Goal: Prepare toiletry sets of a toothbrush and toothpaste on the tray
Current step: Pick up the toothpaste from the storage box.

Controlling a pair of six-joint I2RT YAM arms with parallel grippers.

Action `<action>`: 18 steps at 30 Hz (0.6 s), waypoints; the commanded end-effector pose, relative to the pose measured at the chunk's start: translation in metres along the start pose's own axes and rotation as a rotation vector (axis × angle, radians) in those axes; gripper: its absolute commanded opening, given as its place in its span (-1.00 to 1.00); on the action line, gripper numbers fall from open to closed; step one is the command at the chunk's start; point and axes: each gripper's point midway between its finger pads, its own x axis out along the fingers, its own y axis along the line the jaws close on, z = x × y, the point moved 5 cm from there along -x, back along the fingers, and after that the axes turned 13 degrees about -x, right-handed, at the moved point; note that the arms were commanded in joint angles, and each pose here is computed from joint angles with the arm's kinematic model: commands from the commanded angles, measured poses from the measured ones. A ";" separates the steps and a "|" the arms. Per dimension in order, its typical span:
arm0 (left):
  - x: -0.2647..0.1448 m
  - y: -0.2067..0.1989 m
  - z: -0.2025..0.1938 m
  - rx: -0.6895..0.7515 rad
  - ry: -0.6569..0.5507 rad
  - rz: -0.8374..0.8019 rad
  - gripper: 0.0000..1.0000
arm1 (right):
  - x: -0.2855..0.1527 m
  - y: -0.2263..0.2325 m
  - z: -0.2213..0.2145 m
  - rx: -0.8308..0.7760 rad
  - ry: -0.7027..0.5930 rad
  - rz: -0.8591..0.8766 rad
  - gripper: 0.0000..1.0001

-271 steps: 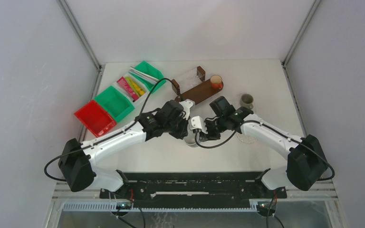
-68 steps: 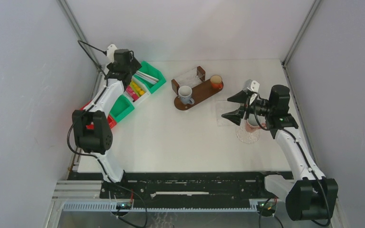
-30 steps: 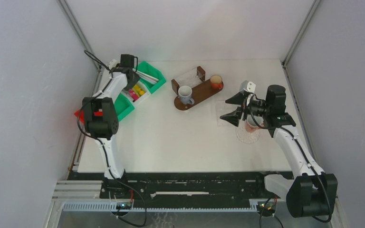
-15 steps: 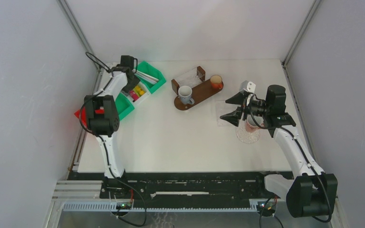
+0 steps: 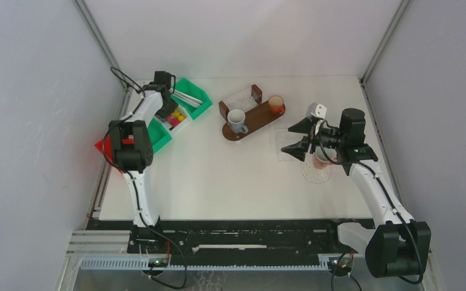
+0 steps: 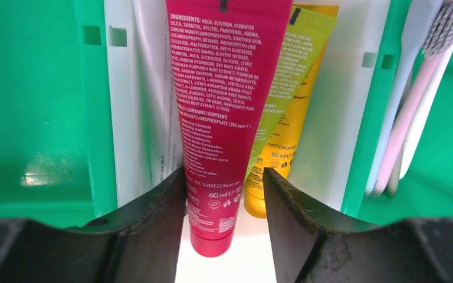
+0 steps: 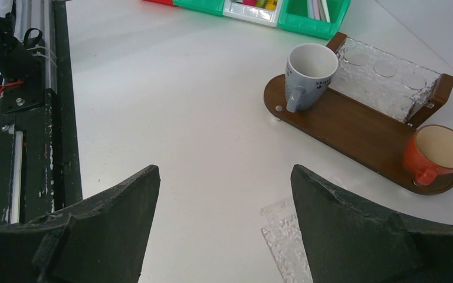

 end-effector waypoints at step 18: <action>-0.046 -0.036 0.017 -0.026 -0.031 -0.267 -0.77 | -0.005 -0.007 0.014 -0.054 -0.022 -0.020 0.78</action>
